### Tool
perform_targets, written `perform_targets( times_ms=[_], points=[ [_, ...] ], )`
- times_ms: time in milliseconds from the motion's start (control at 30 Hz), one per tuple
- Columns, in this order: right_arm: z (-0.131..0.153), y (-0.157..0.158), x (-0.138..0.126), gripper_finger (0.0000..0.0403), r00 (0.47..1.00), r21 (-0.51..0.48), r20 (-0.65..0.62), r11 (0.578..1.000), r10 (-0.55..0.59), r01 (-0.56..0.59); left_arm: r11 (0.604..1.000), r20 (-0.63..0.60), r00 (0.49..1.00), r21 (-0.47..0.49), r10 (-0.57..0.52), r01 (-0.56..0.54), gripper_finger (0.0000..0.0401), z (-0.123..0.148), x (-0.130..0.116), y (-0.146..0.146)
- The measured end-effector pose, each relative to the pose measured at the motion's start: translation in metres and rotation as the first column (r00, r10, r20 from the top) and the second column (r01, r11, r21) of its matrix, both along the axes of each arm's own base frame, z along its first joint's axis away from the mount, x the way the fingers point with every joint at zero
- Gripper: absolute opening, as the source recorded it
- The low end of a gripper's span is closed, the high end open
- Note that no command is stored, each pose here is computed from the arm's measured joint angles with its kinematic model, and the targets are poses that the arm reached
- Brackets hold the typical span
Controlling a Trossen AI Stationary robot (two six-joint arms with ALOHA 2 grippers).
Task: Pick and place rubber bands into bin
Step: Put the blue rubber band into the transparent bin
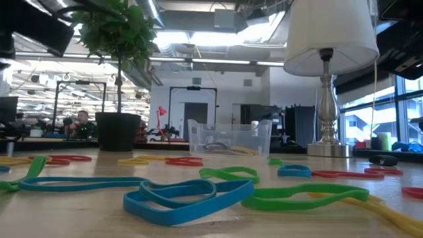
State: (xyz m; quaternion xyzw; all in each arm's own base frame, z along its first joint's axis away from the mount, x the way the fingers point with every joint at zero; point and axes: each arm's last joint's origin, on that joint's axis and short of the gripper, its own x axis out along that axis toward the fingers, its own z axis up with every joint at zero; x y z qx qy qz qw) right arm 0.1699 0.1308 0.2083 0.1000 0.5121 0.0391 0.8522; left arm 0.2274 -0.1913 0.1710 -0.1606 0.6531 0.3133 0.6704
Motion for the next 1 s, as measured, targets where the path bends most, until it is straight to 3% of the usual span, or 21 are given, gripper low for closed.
perform_targets(
  times_ms=[367,500,633,767,1000],
  points=[
    [0.0,0.0,0.0,0.0004,1.0,0.014,-0.001,1.0,-0.019,0.019,0.985,0.034,0.999,-0.17,0.03,-0.024,0.0086,-0.035,-0.005,0.002],
    [0.0,0.0,0.0,0.0004,1.0,0.005,0.002,1.0,-0.004,0.004,0.977,0.011,0.999,-0.209,0.051,-0.048,0.0051,-0.041,-0.005,0.007],
    [0.0,0.0,0.0,0.0004,1.0,0.001,0.003,1.0,0.001,-0.001,0.971,0.003,0.997,-0.23,0.073,-0.07,0.0007,-0.033,0.003,0.009],
    [0.0,0.0,0.0,0.0004,1.0,-0.001,0.002,1.0,0.003,-0.003,0.968,0.04,0.997,-0.242,0.072,-0.06,0.0001,-0.008,0.015,0.011],
    [0.0,0.0,0.0,0.0004,1.0,-0.003,0.003,1.0,0.007,-0.007,0.989,0.017,1.0,-0.148,-0.002,0.005,0.0001,0.02,0.013,0.021]
  ],
)
